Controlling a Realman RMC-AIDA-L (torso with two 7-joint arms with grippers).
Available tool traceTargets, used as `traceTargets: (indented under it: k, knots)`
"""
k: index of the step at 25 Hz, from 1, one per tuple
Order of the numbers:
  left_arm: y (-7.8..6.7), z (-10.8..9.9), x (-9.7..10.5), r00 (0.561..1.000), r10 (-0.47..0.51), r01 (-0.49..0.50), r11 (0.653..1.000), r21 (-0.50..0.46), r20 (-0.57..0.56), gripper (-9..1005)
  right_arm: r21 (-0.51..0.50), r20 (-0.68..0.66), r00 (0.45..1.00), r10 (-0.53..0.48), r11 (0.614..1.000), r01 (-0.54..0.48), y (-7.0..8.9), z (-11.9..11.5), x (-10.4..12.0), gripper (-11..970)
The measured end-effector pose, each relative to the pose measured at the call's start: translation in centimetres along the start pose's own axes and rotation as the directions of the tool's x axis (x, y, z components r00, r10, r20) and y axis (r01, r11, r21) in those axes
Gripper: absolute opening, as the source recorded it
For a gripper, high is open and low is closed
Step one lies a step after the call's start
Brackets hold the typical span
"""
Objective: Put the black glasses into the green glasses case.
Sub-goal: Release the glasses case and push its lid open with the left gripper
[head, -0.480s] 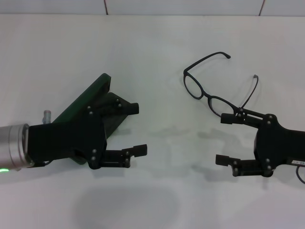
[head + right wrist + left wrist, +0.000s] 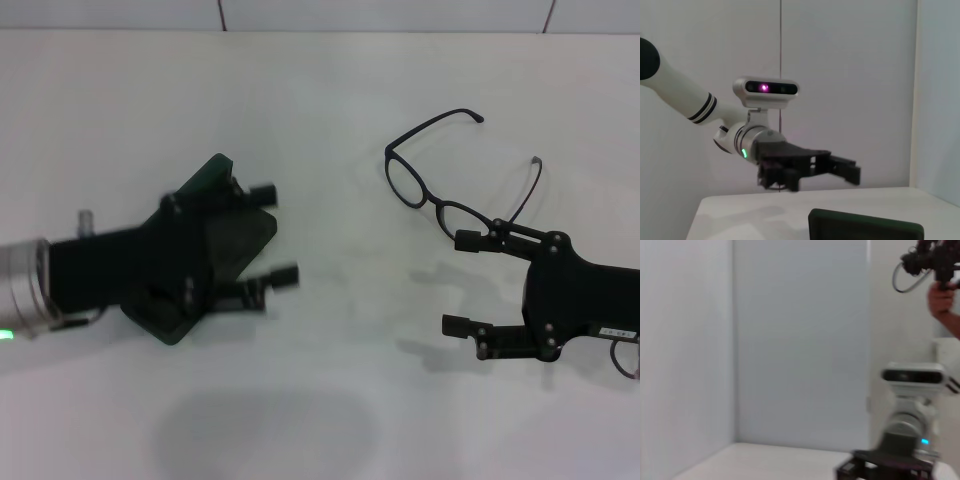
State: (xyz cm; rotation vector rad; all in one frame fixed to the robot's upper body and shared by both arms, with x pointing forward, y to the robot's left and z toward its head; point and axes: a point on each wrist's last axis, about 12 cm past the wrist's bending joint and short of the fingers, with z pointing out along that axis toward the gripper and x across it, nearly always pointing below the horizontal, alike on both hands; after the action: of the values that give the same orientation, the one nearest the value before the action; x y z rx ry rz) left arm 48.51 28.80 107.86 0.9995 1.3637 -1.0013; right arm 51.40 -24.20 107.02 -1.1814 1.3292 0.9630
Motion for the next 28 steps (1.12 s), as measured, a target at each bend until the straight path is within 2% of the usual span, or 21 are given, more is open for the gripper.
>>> traceTargets:
  k: [2,5,7,9,11,15,19,23,28]
  knots:
    - [1.2,-0.5,-0.4,1.000,-0.031,0.031,0.996,-0.081,0.003,852,0.000,0.001,1.000,0.000,1.000,0.000,0.0,0.0,0.0,869]
    - [3.7,-1.3,-1.3,0.990,-0.137,0.126,0.969,-0.213,-0.035,847,0.000,0.001,1.000,0.000,1.000,0.000,0.0,0.0,0.0,869]
    - [5.2,-1.8,-2.0,0.973,-0.202,0.164,0.945,-0.282,-0.110,844,0.001,0.001,1.000,0.001,1.000,-0.001,0.1,0.0,0.0,868]
    - [6.2,-2.0,-3.0,0.956,-0.229,0.161,0.933,-0.321,-0.185,841,0.000,0.001,1.000,0.002,1.000,-0.002,0.1,-0.2,0.1,867]
    - [6.9,-2.2,-4.1,0.916,-0.271,0.154,0.919,-0.363,-0.296,837,0.000,0.001,1.000,0.002,1.000,-0.002,0.2,-0.3,0.1,867]
    - [6.9,-1.7,-4.3,0.825,-0.342,0.142,0.896,-0.420,-0.449,831,-0.001,0.001,1.000,0.003,1.000,-0.003,0.2,-0.4,0.1,866]
    - [6.6,-1.0,-3.9,0.762,-0.361,0.103,0.887,-0.450,-0.537,825,-0.003,-0.001,1.000,0.002,1.000,-0.002,0.2,-0.4,0.1,864]
    - [6.5,-0.6,-3.6,0.735,-0.390,0.120,0.880,-0.460,-0.554,818,-0.008,0.000,1.000,-0.004,1.000,0.004,0.3,-0.5,0.0,863]
    - [6.5,-0.7,-3.7,0.735,-0.408,0.136,0.871,-0.472,-0.542,810,-0.015,-0.007,1.000,-0.010,1.000,0.010,0.4,-0.6,0.1,862]
